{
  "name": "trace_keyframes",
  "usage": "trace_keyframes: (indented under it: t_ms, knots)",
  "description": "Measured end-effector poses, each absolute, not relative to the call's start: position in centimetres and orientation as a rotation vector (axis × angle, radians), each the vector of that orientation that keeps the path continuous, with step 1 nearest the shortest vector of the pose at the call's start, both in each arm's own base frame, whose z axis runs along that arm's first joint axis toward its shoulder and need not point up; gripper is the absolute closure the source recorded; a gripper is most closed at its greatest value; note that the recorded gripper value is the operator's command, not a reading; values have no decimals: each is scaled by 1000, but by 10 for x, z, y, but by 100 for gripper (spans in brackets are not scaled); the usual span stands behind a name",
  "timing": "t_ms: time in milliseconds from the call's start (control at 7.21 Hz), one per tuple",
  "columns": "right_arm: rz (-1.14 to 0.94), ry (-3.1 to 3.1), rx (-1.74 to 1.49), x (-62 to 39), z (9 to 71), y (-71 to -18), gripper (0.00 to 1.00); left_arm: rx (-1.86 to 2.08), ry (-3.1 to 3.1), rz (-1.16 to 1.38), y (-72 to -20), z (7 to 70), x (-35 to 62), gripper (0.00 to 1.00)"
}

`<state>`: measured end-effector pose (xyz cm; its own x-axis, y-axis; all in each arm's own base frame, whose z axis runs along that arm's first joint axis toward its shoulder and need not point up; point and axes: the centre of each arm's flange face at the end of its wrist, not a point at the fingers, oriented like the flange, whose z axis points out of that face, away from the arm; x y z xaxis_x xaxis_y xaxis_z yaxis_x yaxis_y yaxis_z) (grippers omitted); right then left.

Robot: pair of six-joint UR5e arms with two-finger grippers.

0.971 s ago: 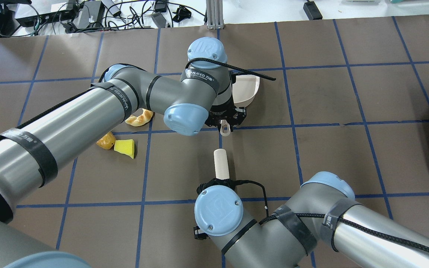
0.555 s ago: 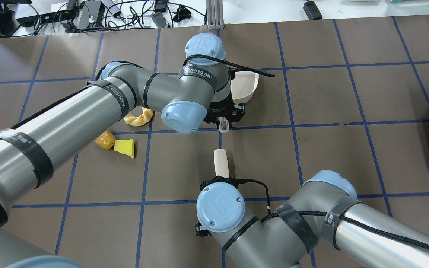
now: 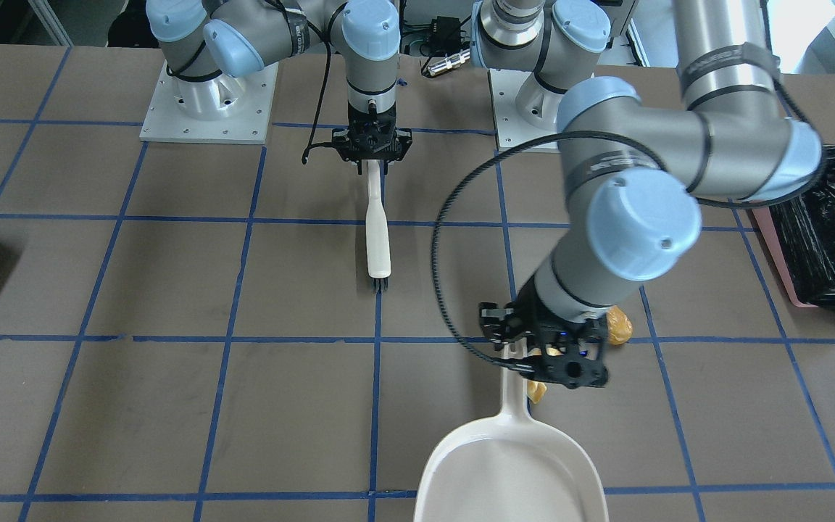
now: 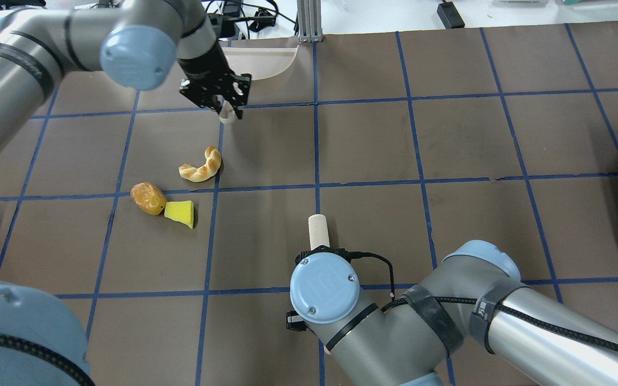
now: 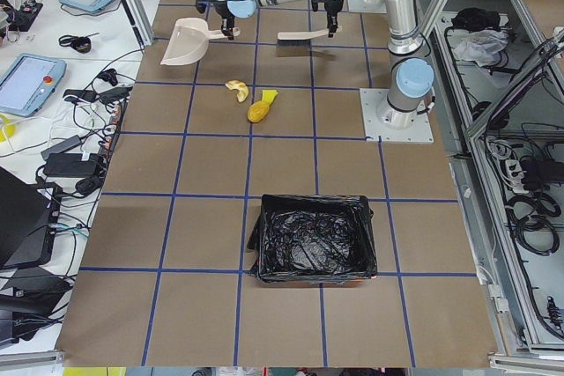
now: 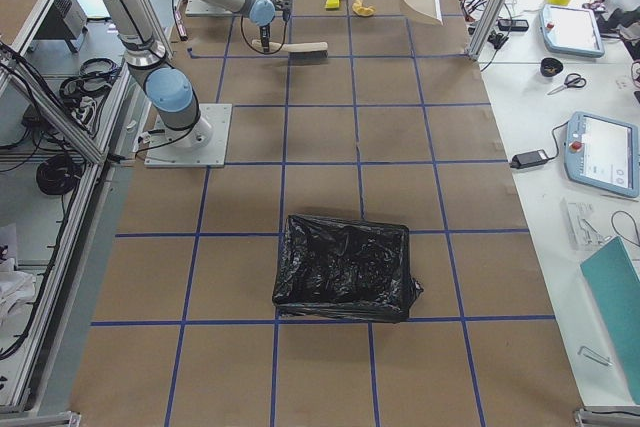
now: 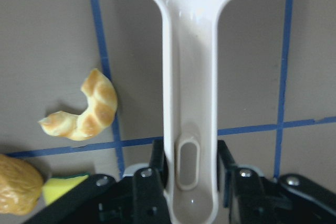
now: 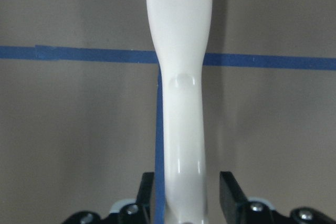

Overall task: Sweep and dump trash in nearest bin
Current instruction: 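Lift the dustpan with the left gripper and set it beside the trash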

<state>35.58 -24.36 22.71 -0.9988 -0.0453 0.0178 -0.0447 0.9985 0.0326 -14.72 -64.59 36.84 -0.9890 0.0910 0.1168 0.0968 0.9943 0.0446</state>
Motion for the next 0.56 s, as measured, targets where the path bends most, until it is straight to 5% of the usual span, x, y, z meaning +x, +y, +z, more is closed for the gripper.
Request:
trace_keyframes:
  t_ms: [555]
  knots:
    - [-55,-3120,76,354,227,-246,98,-723,-3001,-231,-608,406,66,100]
